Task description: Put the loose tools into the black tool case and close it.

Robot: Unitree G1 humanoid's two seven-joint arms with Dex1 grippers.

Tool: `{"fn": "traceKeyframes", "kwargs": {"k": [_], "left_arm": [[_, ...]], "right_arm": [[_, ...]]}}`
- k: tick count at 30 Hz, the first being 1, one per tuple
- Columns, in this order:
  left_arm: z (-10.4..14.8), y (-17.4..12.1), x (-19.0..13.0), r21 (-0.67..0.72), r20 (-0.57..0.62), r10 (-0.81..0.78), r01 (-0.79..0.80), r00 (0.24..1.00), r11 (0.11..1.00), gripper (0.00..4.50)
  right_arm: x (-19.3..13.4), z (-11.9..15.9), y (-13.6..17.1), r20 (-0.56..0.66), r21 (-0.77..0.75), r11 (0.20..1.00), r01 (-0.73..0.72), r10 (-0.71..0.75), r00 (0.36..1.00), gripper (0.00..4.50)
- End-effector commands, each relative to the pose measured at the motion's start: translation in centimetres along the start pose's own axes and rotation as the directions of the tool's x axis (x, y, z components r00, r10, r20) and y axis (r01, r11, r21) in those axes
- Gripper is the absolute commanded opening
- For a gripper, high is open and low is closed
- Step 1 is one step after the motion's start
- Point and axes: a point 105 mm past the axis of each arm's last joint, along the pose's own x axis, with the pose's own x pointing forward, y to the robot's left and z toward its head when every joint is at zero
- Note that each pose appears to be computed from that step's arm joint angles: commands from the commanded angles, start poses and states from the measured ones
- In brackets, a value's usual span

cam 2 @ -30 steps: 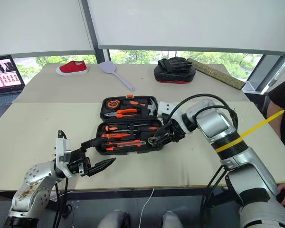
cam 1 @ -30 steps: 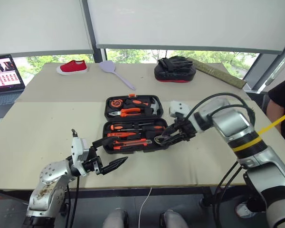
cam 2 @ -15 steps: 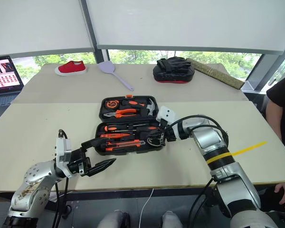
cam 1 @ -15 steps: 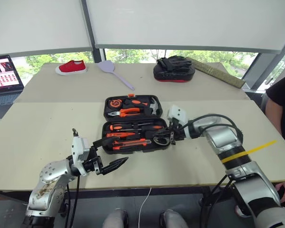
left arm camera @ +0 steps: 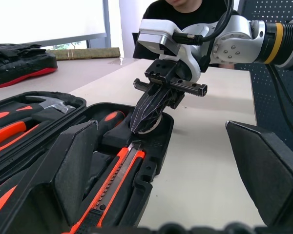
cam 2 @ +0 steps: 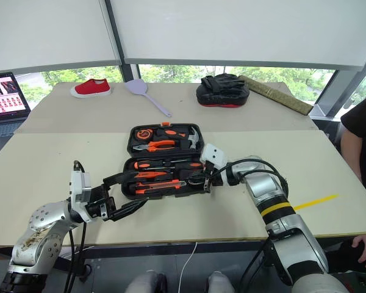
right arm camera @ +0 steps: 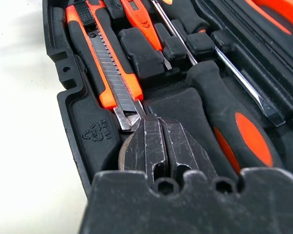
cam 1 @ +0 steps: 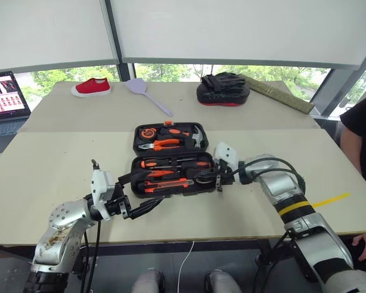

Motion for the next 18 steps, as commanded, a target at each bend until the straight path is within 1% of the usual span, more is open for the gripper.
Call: {"fn": "traceKeyframes", "kwargs": {"k": [1, 8, 10, 14, 18], "left_arm": [[0.7, 0.0, -0.7, 0.024, 0.013, 0.011, -0.011, 1.000, 1.000, 4.50], [0.6, -0.2, -1.0, 0.025, 0.007, 0.017, -0.017, 1.000, 1.000, 4.50], [0.6, -0.3, -1.0, 0.025, 0.006, 0.017, -0.017, 1.000, 1.000, 4.50], [0.6, -0.3, -0.8, 0.024, 0.006, 0.012, -0.012, 1.000, 1.000, 4.50], [0.7, -0.2, -0.7, 0.027, 0.005, 0.009, -0.010, 1.000, 1.000, 4.50]], "right_arm": [[-1.4, 1.5, -0.3, 0.093, -0.043, 0.999, 0.014, -0.009, 0.996, 0.03], [-3.1, 1.5, -0.7, 0.119, -0.048, 0.997, 0.058, -0.052, 0.992, 0.03], [-3.2, 1.0, -0.8, 0.101, -0.028, 0.997, 0.071, -0.067, 0.993, 0.03], [-2.7, -1.0, -0.4, 0.041, 0.015, 0.997, 0.074, -0.074, 0.996, 0.03], [-2.6, -2.1, -0.4, 0.016, 0.024, 0.996, 0.087, -0.087, 0.996, 0.03]]}}
